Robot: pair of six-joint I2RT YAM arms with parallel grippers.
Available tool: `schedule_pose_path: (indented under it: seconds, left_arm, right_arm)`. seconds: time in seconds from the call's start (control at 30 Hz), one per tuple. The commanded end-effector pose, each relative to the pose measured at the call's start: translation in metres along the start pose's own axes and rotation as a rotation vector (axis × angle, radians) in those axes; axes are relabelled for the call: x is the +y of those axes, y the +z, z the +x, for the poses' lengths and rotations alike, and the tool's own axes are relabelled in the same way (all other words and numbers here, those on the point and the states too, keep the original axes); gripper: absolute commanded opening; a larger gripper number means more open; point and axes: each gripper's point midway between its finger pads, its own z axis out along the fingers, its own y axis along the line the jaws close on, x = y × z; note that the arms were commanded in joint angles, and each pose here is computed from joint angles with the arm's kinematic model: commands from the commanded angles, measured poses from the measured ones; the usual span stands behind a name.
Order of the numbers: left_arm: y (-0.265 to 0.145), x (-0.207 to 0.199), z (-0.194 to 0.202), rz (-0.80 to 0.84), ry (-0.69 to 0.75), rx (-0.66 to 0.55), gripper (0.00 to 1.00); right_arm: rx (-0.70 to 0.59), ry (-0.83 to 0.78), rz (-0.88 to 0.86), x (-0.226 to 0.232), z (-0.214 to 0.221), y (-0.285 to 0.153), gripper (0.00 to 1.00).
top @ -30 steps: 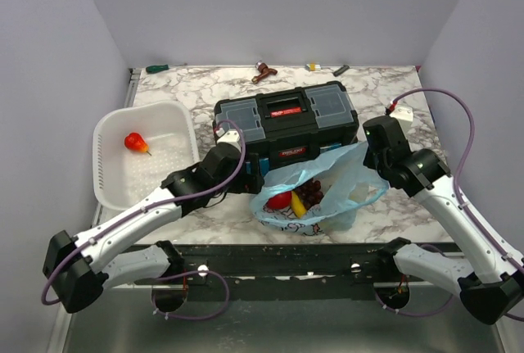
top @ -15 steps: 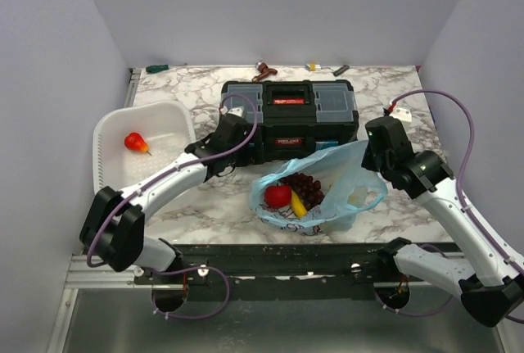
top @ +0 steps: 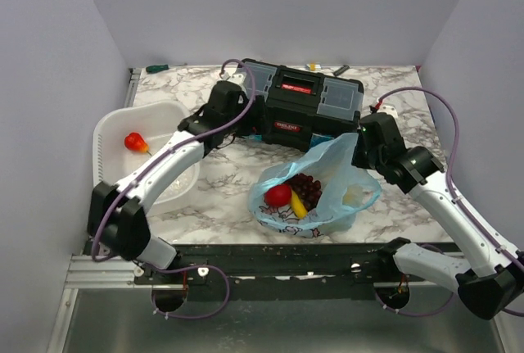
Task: Take the fake fruits out of the plastic bag
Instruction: Adjust the distractor at the center of the board, then adjust the plastic bag at the center of the board.
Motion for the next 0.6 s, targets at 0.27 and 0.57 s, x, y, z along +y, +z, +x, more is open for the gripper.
schedule_pose_path:
  seconds: [0.27, 0.57]
  left_arm:
    - [-0.244, -0.099, -0.012, 0.611, 0.144, -0.173, 0.97]
    - [-0.348, -0.171, 0.037, 1.138, 0.163, -0.091, 0.95]
  right_arm:
    - [-0.009, -0.030, -0.261, 0.077, -0.031, 0.029, 0.01]
    - [-0.018, 0.018, -0.513, 0.157, -0.079, 0.025, 0.01]
